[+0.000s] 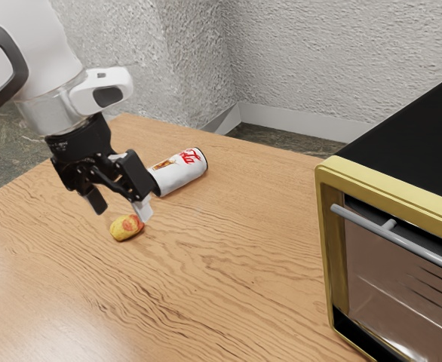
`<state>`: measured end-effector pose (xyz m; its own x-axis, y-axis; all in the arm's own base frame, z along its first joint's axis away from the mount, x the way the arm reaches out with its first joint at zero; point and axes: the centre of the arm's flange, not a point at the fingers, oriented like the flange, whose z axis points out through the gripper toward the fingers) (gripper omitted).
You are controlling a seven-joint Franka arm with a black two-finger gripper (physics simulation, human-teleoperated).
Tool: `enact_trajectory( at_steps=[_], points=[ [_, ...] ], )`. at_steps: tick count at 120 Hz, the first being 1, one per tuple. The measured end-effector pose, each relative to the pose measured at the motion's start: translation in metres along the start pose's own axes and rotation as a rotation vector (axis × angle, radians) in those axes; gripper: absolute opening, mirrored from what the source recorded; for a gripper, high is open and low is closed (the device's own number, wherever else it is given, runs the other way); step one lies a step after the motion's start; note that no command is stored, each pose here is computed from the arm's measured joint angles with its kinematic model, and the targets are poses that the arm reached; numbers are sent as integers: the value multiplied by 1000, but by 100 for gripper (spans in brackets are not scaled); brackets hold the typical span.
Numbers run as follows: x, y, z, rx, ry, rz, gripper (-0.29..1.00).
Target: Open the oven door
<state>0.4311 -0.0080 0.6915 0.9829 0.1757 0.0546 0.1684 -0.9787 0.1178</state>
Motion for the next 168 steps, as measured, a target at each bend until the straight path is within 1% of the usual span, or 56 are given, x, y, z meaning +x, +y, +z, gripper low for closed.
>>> enact_trajectory(
  at_steps=[10, 15, 26, 32, 37, 48, 57, 71, 81, 91, 112, 150, 168],
  points=[
    [-2, -1, 0, -2, -5, -61, 70],
    [-10, -3, -7, -12, 6, -84, 70],
    [-59, -49, -31, -85, 64, -172, 70],
    [-68, -58, -25, -114, 89, -209, 70],
    [-65, -44, -12, -155, 107, -214, 70],
    [-54, 5, -2, -255, 168, -253, 70],
    [-58, 32, 9, -328, 199, -304, 70],
    [-55, 70, 14, -421, 232, -385, 70],
    [-51, 88, 17, -469, 240, -455, 70],
    [-46, 107, 24, -504, 237, -519, 70],
    [-40, 130, 30, -569, 231, -639, 70],
    [-23, 171, 60, -622, 196, -798, 70],
    [-16, 187, 68, -645, 191, -847, 70]
  ],
)
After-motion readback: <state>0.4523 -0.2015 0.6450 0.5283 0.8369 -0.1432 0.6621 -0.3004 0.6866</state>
